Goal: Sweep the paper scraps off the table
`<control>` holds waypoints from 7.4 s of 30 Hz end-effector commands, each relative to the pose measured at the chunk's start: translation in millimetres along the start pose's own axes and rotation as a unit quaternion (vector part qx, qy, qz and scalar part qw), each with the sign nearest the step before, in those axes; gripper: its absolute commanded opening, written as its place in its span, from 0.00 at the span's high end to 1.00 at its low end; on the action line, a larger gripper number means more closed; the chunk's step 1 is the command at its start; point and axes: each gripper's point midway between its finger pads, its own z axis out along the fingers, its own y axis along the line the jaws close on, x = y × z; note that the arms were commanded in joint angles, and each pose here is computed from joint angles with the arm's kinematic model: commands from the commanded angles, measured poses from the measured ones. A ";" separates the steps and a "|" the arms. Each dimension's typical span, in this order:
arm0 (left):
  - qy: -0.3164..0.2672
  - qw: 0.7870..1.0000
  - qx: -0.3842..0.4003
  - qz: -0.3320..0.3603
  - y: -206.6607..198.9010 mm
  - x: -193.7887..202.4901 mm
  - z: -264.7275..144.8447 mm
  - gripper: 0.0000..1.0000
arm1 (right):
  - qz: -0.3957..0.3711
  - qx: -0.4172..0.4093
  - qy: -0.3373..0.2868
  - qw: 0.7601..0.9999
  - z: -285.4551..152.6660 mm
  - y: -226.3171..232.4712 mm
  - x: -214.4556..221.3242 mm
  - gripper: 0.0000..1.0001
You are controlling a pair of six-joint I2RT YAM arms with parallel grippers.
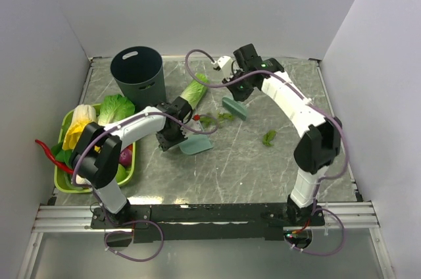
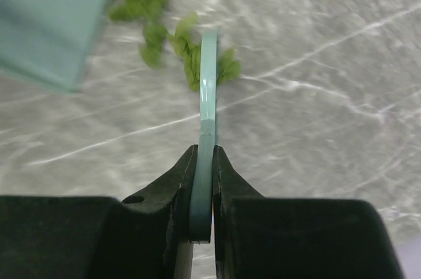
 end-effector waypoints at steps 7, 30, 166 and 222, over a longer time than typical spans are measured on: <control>0.014 1.000 -0.026 -0.011 10.3 -2.6 4.3 0.99 | 0.083 0.076 -0.030 0.993 -51.0 -33.9 -3.7 1.00; 0.038 0.999 -0.004 -0.005 -16.3 47.5 -15.0 0.99 | -0.343 0.049 -0.155 0.925 36.8 29.7 -71.3 1.00; -0.063 0.994 0.017 0.090 -38.5 -55.8 -15.0 0.99 | 0.332 -0.151 -0.021 0.931 -38.8 88.3 10.6 1.00; -0.364 0.928 -0.030 -0.076 55.9 -121.5 -96.4 0.99 | 0.308 0.105 -0.060 0.944 -54.4 -38.0 33.4 1.00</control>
